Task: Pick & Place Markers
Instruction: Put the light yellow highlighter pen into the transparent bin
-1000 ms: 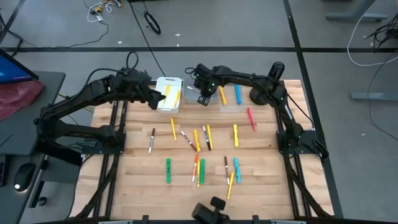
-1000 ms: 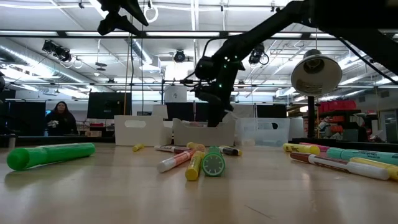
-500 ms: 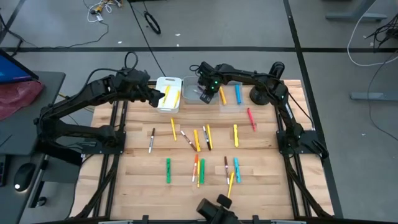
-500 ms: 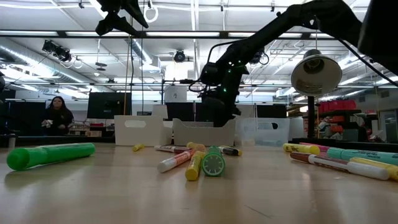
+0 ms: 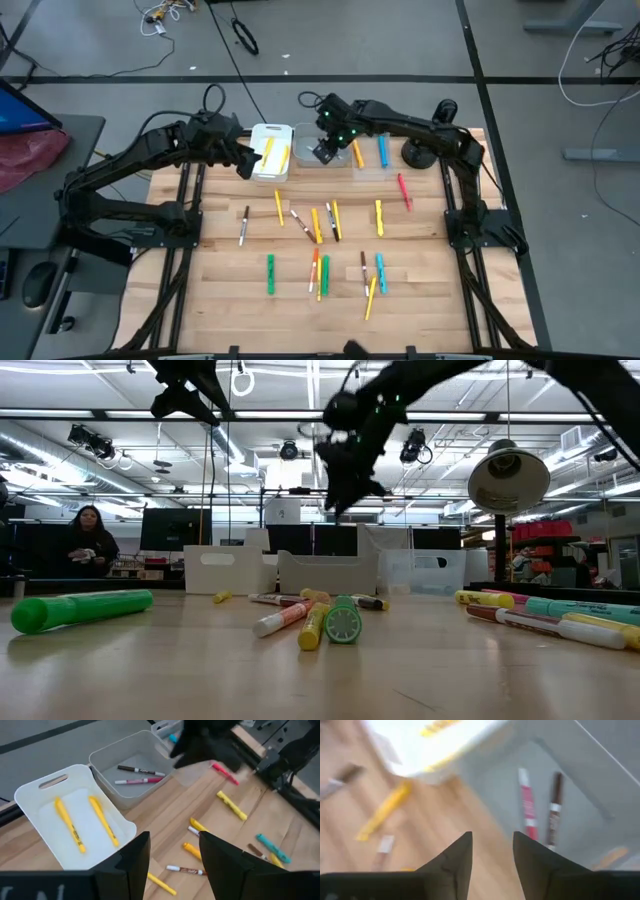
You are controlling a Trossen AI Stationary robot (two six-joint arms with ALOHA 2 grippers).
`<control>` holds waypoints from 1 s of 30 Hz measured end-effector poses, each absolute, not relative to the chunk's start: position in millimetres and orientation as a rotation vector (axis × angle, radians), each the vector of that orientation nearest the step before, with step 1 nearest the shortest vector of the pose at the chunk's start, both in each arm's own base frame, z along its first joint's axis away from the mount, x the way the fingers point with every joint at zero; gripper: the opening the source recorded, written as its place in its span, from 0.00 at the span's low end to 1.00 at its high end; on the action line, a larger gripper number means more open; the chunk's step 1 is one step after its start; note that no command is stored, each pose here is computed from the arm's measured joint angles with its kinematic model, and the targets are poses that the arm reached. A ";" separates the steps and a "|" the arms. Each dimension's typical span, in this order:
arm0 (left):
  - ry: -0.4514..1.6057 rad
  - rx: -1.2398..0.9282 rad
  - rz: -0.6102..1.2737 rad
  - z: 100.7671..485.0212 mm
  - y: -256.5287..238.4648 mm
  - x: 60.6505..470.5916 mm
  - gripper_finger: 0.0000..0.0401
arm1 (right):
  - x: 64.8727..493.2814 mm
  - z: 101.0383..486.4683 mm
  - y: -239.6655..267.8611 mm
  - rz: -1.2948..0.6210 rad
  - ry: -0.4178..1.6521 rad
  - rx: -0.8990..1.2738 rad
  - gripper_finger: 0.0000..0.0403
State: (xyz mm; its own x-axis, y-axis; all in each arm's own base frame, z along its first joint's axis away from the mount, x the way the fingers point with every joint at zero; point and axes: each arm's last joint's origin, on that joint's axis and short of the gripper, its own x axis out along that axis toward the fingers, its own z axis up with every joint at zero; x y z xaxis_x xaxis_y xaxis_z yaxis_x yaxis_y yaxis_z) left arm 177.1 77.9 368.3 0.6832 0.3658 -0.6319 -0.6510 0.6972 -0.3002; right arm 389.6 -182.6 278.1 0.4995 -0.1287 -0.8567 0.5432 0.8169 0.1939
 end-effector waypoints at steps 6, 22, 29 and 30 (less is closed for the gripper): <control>0.604 -0.455 0.562 367.8 77.6 177.0 0.44 | 400.8 299.1 -104.8 -0.411 0.953 0.436 0.30; 0.638 -0.360 0.441 367.8 75.4 178.0 0.44 | 317.0 245.4 24.0 -0.772 1.251 0.914 0.44; 0.632 -0.373 0.446 368.0 75.5 178.1 0.44 | 281.2 188.1 23.0 -0.916 1.280 0.940 0.62; 0.628 -0.387 0.451 368.1 75.5 178.2 0.44 | 279.9 180.5 21.9 -0.911 1.269 0.949 0.63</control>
State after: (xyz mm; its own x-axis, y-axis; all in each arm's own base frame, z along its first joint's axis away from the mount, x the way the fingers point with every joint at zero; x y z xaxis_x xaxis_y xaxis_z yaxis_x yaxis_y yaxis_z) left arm 178.2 75.5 368.1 0.7194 0.2824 -0.6345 -0.5108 0.8342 -0.2078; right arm 279.9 21.9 180.5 0.0841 -0.0304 -0.9960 0.9341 0.3503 0.0682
